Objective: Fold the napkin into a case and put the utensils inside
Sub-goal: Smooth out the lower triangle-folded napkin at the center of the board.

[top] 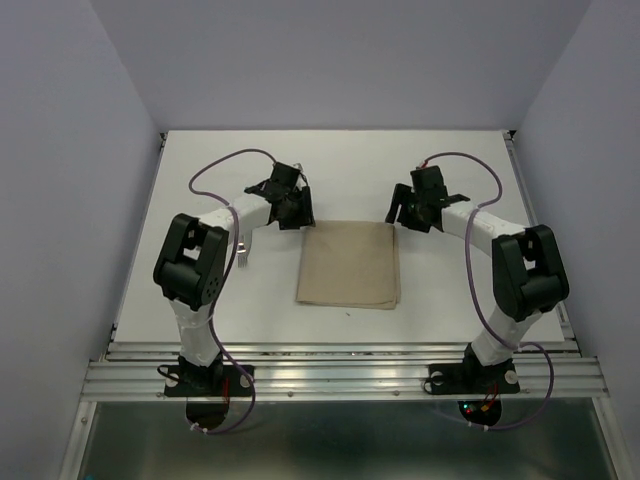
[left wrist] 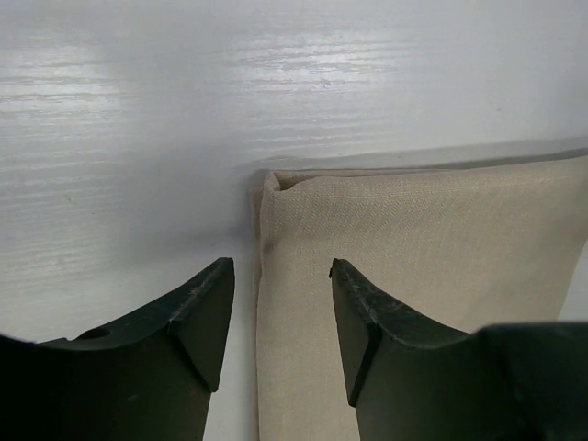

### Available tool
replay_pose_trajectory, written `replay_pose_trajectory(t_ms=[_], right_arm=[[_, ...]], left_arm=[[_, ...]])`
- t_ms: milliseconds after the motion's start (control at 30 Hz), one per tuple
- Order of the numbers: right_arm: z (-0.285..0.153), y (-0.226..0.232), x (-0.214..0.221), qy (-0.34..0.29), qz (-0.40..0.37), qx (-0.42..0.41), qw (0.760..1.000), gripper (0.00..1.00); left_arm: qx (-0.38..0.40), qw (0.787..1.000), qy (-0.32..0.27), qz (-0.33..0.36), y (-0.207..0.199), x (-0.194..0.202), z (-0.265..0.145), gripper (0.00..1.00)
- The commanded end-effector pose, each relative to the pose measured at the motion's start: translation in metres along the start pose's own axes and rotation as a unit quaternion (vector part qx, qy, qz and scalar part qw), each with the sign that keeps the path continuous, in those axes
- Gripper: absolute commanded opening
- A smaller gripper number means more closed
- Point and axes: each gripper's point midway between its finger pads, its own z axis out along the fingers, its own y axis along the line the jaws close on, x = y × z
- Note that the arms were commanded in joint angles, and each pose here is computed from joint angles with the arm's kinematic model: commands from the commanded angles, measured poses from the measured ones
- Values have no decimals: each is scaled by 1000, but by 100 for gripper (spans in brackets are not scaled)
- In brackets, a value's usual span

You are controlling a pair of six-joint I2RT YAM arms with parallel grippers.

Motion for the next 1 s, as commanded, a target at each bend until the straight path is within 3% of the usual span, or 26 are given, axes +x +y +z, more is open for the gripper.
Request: replay_pose_trajectory(t_ms=[0, 133, 233, 267, 400, 500, 567, 600, 667, 700, 767, 967], right_arm=[[1, 4, 4, 2, -10, -15, 1000, 73], [1, 10, 9, 14, -5, -31, 999, 70], [-4, 12, 6, 7, 0, -35, 999, 66], [-9, 14, 3, 2, 3, -39, 999, 62], [-26, 18, 5, -3, 9, -58, 998, 50], [-39, 16, 15, 2, 15, -68, 998, 44], [-43, 13, 26, 13, 17, -70, 997, 45], [-49, 13, 26, 10, 17, -73, 997, 46], [-54, 9, 33, 19, 16, -67, 997, 51], [-59, 6, 38, 23, 16, -66, 997, 52], [-64, 5, 43, 28, 18, -67, 997, 53], [-76, -4, 69, 56, 25, -61, 996, 57]], left_arm=[[17, 998, -59, 0, -19, -35, -40, 57], [33, 997, -68, 3, -37, -39, -47, 48], [34, 998, -55, 0, -39, -32, -44, 30], [37, 998, -50, -3, -39, -29, -46, 19], [49, 998, -26, -7, -39, -1, -64, 0], [50, 999, -17, -4, -36, 31, -84, 0], [36, 999, -3, -8, -22, 58, -87, 7], [40, 999, -17, -6, -23, 59, -99, 23], [23, 1000, -10, 0, -14, 82, -101, 41], [29, 999, -18, 3, -16, 84, -109, 58], [26, 1000, 1, 6, -9, 107, -105, 65], [38, 998, 55, 5, -10, 156, -94, 68]])
